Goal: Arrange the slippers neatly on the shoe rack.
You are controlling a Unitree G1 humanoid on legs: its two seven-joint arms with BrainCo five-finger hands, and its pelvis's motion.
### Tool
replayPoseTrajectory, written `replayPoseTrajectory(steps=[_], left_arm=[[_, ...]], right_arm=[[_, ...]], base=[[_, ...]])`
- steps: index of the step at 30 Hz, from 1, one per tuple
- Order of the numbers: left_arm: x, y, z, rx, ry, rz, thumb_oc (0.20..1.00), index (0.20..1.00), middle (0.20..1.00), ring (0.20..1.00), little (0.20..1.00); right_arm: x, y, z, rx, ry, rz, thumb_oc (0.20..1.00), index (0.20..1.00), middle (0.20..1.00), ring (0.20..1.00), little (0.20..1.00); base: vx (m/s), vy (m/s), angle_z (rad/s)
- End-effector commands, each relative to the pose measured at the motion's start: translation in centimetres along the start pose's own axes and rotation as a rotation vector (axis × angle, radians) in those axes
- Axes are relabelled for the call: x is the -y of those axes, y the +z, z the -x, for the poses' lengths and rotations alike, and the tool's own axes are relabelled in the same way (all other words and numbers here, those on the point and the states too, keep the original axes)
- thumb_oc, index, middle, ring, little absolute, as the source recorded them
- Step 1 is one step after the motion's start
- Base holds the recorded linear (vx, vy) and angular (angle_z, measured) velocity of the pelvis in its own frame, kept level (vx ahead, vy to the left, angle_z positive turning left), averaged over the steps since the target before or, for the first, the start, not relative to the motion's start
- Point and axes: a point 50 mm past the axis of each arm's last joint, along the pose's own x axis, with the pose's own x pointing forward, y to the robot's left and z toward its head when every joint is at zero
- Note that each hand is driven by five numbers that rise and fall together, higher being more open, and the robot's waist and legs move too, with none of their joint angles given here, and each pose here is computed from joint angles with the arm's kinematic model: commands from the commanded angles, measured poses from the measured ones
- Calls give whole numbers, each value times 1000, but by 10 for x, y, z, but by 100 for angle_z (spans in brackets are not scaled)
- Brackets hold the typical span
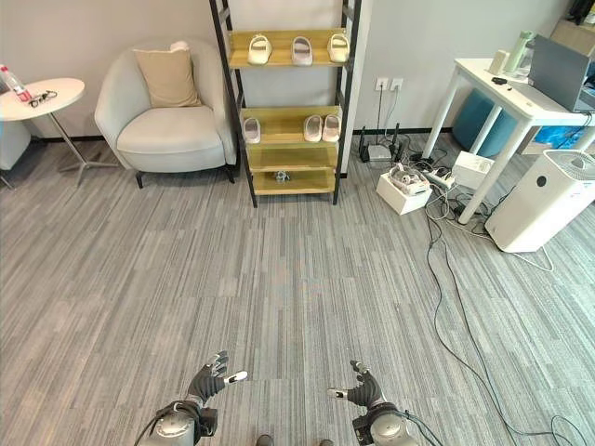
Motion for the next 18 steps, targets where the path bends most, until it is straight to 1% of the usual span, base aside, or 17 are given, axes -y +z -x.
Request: replayPoseTrajectory(steps=[1, 18], left_arm=[[-8, 33, -11, 122, 33, 27, 1000, 1000, 1000, 1000, 1000], [-16, 28, -10, 96, 57, 40, 1000, 1000, 1000, 1000, 1000]], right_arm=[[-2, 28, -6, 106, 7, -55, 1000, 1000, 1000, 1000, 1000], [4, 26, -4, 106, -12, -47, 1000, 1000, 1000, 1000, 1000]], base=[[9, 0, -4], [2, -1, -3]])
